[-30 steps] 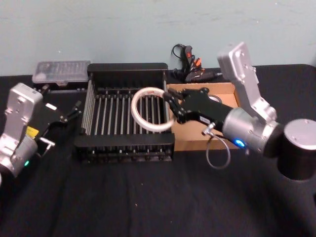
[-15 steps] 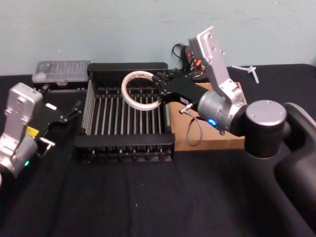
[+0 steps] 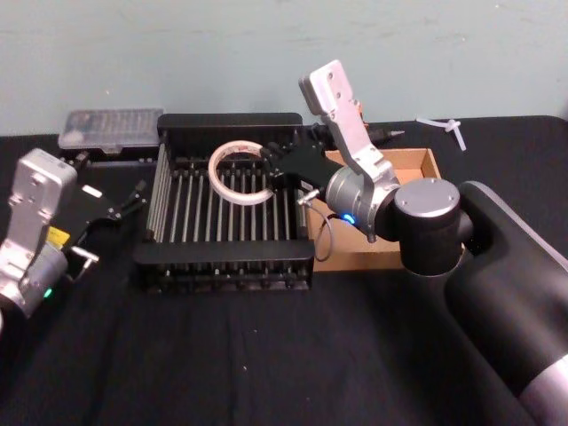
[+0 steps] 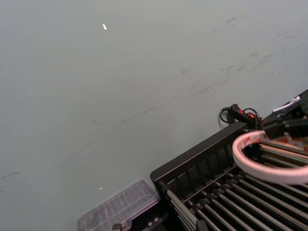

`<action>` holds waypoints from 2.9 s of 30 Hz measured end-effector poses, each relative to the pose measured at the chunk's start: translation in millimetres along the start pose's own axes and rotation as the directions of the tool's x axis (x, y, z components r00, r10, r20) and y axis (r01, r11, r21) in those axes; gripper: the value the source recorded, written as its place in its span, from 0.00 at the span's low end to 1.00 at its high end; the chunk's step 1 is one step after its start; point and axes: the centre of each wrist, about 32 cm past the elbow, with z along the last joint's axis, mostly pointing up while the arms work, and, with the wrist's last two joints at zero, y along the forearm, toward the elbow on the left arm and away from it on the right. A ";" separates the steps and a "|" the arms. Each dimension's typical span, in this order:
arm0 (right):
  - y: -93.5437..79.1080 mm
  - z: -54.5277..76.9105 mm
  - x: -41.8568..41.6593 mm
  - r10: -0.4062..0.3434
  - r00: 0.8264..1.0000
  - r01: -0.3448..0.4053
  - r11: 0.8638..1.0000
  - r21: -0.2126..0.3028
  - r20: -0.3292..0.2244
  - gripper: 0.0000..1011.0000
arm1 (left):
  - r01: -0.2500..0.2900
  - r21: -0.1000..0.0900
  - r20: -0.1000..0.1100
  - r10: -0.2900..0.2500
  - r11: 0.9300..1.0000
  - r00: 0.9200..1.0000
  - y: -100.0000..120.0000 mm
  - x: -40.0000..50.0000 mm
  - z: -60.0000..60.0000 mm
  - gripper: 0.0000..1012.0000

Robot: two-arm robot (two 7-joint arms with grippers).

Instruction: Pick up the white tape and place it into the black box , Pick up the silver tape and place it into the brown box.

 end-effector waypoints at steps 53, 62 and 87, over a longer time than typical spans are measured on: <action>1.9 -3.0 -1.9 0.001 1.000 -0.001 1.000 -0.015 0.005 0.99 | 0.000 0.000 0.000 0.000 1.000 1.000 0.0 0.0 0.0 0.99; -7.5 -1.9 2.8 0.021 1.000 -0.020 1.000 0.013 -0.007 0.99 | 0.000 0.000 0.000 0.000 1.000 1.000 0.0 0.0 0.0 0.99; -121.6 -28.1 49.7 -0.156 0.985 0.167 0.969 0.182 -0.074 0.99 | 0.000 0.000 0.000 0.000 1.000 1.000 0.0 0.0 0.0 0.99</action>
